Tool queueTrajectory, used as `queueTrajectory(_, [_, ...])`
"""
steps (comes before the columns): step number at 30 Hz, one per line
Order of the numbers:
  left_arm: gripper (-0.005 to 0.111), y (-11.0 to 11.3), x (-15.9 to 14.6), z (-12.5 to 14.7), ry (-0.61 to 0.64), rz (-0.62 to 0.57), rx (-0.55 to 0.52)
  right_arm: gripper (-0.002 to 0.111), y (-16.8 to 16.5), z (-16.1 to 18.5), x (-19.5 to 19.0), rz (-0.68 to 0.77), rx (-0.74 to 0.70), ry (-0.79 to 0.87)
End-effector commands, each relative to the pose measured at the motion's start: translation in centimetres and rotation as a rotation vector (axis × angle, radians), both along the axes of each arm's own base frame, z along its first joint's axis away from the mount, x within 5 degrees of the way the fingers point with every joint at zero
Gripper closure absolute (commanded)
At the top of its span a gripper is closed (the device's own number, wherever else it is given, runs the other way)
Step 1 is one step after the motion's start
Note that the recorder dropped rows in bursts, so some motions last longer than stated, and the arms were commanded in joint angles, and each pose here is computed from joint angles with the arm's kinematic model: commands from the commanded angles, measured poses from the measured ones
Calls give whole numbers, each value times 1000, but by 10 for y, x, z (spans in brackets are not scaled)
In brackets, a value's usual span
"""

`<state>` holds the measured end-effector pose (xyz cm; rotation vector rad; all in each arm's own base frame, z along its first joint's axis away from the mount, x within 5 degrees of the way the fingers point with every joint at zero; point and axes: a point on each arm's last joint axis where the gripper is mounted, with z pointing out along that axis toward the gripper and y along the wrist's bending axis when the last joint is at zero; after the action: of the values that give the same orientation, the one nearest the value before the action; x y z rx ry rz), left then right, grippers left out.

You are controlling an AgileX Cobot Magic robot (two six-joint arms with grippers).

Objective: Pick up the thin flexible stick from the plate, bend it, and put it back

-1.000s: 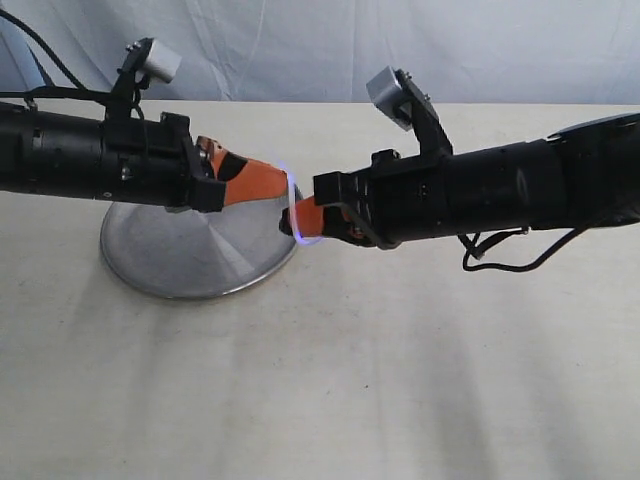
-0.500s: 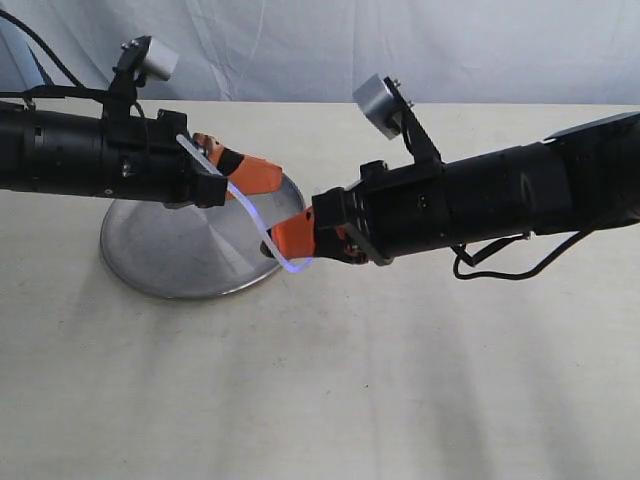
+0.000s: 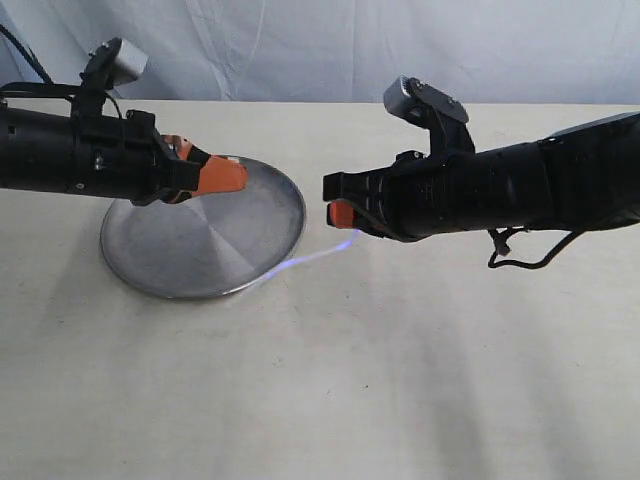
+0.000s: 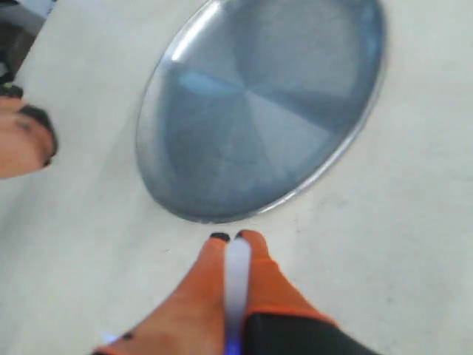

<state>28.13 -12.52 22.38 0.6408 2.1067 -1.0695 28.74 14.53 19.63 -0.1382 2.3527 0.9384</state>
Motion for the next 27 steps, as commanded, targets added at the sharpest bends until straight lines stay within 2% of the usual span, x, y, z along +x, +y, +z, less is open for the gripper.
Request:
queueTrajectory(1, [107, 1, 0, 0, 40, 14, -23, 109, -5, 2, 4, -71, -23, -10])
queueTrajectory(4, [107, 1, 0, 0, 109, 41, -43, 109, -4, 3, 4, -69, -23, -16])
queueTrajectory(7, [101, 0, -4, -2, 131, -2, -14, 109, -4, 3, 4, -66, -20, -16])
queueTrajectory(9, [91, 0, -8, -2, 146, -64, 18, 109, -3, 3, 4, -58, -13, -14])
queueTrajectory(14, [55, -2, -14, 0, 174, -141, 11, 109, 0, 5, 2, -26, 22, -9])
queueTrajectory(16, [48, -1, -18, -2, 201, -171, 43, 109, 0, 5, 2, -24, 23, -9])
queueTrajectory(20, [47, -4, -20, -7, 229, -175, 96, 109, 2, 7, 1, -16, 57, -4])
queueTrajectory(27, [47, -28, -28, -30, 293, -274, 148, 109, 9, 22, 6, 27, 123, -40])
